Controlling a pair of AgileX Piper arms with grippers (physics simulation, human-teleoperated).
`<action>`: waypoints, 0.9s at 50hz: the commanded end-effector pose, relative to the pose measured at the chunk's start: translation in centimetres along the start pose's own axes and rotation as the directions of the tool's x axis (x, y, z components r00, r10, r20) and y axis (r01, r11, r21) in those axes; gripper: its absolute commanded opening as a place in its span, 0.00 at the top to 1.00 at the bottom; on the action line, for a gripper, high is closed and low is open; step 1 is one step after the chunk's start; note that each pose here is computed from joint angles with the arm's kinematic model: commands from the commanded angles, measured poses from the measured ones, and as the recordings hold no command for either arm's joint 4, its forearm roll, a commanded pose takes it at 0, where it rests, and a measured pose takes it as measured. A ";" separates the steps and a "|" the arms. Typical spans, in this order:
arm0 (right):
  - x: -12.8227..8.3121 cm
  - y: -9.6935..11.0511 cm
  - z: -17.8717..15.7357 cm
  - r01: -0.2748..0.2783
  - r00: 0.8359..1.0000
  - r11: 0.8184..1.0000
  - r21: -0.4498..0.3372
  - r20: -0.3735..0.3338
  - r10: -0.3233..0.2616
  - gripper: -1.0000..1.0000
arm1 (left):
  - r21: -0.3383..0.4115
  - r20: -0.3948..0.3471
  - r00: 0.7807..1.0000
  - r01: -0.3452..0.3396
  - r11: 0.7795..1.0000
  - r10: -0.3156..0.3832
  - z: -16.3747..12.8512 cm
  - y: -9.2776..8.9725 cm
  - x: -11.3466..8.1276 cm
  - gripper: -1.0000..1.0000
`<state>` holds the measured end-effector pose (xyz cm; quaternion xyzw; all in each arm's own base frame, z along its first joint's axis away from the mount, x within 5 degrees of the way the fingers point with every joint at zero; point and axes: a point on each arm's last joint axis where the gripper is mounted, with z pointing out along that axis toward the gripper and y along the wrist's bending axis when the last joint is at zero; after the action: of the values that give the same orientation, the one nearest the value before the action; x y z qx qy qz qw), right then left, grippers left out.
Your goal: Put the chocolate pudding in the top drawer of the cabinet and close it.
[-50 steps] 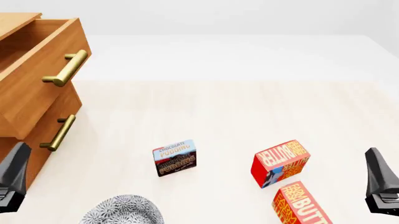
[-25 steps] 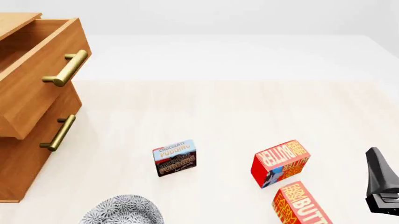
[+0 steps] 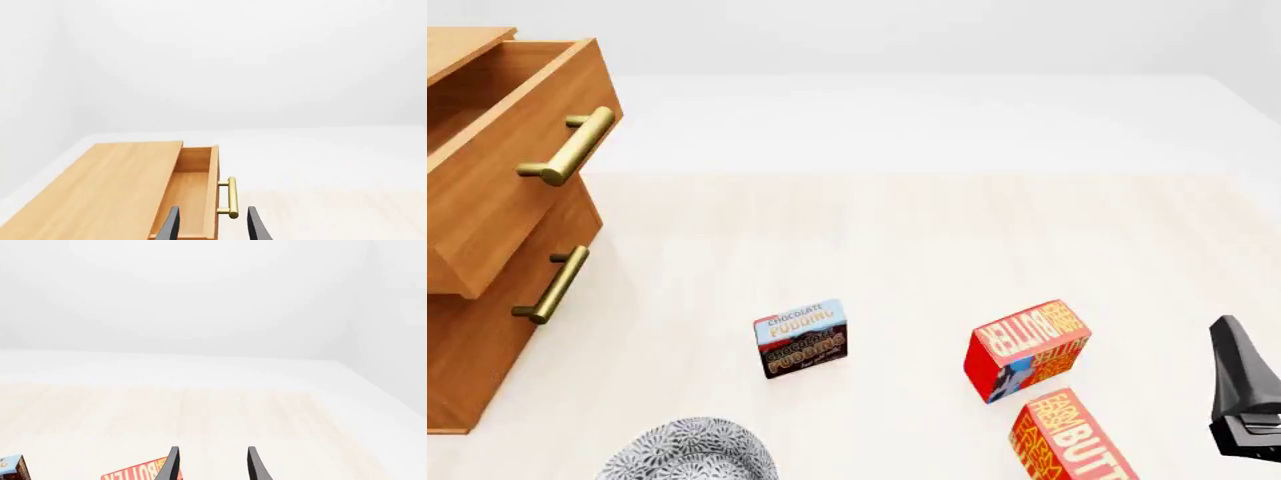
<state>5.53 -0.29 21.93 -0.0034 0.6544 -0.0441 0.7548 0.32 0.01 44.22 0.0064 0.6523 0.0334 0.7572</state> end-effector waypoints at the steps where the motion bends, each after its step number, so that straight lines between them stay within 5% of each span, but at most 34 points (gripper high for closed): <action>1: 0.1 0.1 0.0 -0.014 1.000 1.000 -0.009 -0.010 0.014 0.00 | 0.014 -0.012 0.999 -0.030 0.999 0.030 0.4 0.1 -2.5 0.00; 5: 0.1 0.1 0.0 -0.014 1.000 1.000 -0.009 -0.010 0.014 0.00 | 0.037 -0.057 0.998 -0.003 0.999 0.005 1.4 0.1 -2.7 0.00; 7: 0.1 0.1 0.0 -0.014 1.000 1.000 -0.009 -0.010 0.014 0.00 | -0.015 -0.026 0.997 -0.072 0.997 0.071 0.8 0.2 -3.0 0.00; 10: 0.1 0.1 0.0 -0.014 1.000 1.000 -0.009 -0.010 0.014 0.00 | -0.029 -0.073 0.997 -0.022 0.999 0.020 1.8 0.2 -3.3 0.00; 14: 0.1 0.1 0.0 -0.014 1.000 1.000 -0.009 -0.011 0.014 0.00 | -0.040 -0.104 0.994 -0.048 0.998 0.044 2.4 0.3 -3.6 0.00; 23: 0.1 0.1 0.0 -0.014 1.000 1.000 -0.009 -0.010 0.014 0.00 | -0.019 -0.164 0.984 -0.076 0.997 0.071 2.9 0.3 -4.1 0.00; 36: 0.1 0.1 0.0 -0.014 1.000 1.000 -0.009 -0.010 0.014 0.00 | 0.021 -0.315 0.949 -0.018 1.000 0.023 5.5 0.2 -3.0 0.00; 45: 0.1 0.1 0.0 -0.014 1.000 1.000 -0.009 -0.011 0.014 0.00 | 0.033 -0.341 0.939 -0.022 0.999 0.032 6.0 0.2 -3.7 0.00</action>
<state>5.53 -0.29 21.93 -0.0035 0.6544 -0.0440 0.7548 4.19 0.18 48.90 0.0153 0.7550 0.0410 0.6542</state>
